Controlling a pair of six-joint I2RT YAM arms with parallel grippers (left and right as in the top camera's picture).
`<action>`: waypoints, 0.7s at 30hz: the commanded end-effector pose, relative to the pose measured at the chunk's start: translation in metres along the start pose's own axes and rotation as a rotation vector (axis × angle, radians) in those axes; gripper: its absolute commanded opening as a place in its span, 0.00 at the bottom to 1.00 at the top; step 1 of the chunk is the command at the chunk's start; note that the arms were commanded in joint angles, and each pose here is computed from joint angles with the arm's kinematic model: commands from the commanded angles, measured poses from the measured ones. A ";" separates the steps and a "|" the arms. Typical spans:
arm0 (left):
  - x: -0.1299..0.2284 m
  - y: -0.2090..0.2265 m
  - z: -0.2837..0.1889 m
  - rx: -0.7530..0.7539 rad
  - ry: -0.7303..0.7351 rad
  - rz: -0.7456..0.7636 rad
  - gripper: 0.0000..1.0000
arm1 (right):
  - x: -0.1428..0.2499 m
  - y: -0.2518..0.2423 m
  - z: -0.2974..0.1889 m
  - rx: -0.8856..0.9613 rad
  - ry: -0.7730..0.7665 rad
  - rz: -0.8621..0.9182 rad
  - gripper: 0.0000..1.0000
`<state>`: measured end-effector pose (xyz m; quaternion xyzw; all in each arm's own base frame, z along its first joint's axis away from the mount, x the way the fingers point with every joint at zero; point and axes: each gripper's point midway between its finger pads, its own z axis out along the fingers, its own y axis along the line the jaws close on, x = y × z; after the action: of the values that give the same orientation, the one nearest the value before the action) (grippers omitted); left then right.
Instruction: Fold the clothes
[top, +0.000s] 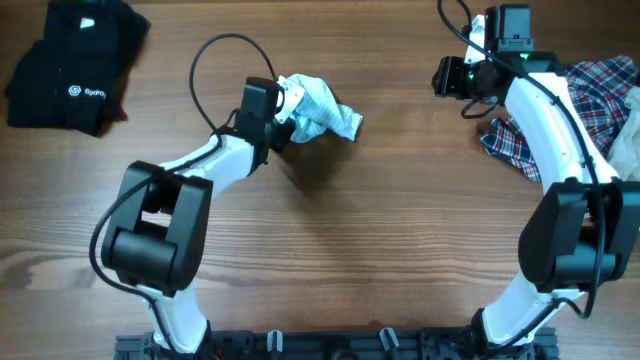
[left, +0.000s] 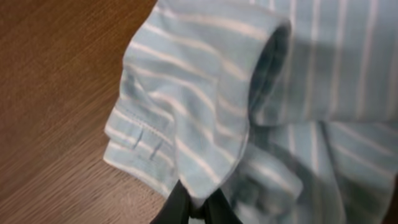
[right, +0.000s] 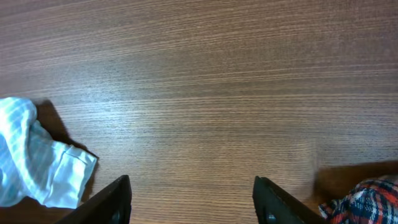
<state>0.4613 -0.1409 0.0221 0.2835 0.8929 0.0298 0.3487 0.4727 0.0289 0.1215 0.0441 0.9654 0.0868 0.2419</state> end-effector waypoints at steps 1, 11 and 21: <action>-0.039 0.015 -0.036 -0.042 -0.090 -0.021 0.04 | 0.000 0.004 0.000 -0.019 0.003 -0.005 0.63; -0.100 0.012 -0.134 -0.050 -0.281 -0.056 0.04 | 0.002 0.012 0.000 -0.063 0.013 0.003 0.60; -0.147 -0.020 -0.234 -0.020 -0.501 -0.004 0.04 | 0.003 0.013 -0.015 -0.062 0.011 0.003 0.59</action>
<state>0.4026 -0.1874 0.2417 0.2809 0.8056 -0.0193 0.5213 0.4653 0.0359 0.1190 0.0407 0.9678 0.1060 0.2247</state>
